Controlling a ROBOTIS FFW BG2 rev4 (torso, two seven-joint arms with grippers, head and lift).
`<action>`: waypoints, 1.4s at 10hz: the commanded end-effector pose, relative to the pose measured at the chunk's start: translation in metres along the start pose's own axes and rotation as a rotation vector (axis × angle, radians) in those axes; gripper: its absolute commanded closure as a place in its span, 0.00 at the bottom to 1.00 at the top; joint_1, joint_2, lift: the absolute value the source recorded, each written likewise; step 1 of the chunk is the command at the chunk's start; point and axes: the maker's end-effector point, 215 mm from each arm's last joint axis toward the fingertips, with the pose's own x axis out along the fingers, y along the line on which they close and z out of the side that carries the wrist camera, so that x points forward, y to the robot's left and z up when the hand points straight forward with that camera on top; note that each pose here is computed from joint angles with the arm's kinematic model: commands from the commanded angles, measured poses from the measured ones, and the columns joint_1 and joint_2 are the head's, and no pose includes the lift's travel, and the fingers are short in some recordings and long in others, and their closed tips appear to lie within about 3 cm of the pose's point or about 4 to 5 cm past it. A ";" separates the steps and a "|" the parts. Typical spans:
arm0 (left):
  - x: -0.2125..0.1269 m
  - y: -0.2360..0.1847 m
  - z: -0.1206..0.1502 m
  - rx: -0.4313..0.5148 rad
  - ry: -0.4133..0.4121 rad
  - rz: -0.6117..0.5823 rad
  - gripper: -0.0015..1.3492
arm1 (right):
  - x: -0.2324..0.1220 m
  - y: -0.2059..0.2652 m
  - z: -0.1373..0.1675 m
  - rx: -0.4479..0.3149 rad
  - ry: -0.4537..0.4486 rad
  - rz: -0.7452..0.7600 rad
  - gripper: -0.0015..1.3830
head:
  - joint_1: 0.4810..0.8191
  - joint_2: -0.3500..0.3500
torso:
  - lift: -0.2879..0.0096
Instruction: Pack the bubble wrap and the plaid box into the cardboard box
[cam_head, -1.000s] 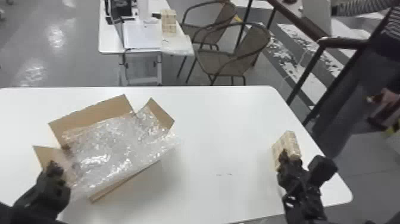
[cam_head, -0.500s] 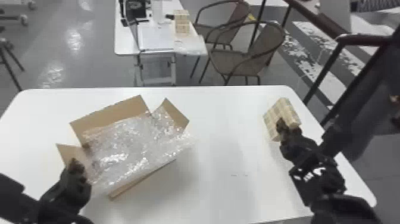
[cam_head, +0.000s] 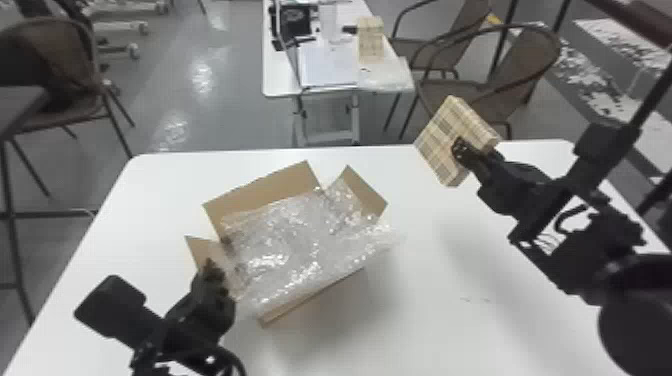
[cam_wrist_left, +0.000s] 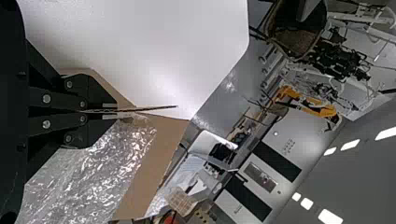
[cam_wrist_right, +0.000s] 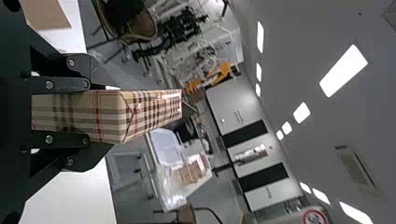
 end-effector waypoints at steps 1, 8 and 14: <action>0.001 -0.002 0.000 0.004 0.002 -0.005 0.90 | 0.012 0.055 -0.003 0.030 0.121 0.148 0.88 | 0.63 0.66 | 0.64; 0.002 -0.003 0.000 0.009 0.001 -0.005 0.90 | 0.003 0.117 -0.046 0.093 0.438 0.254 0.88 | 0.63 0.82 | 0.64; 0.003 -0.006 -0.001 0.008 0.004 -0.012 0.90 | 0.021 0.126 -0.132 0.207 0.606 0.335 0.88 | 0.63 0.89 | 0.64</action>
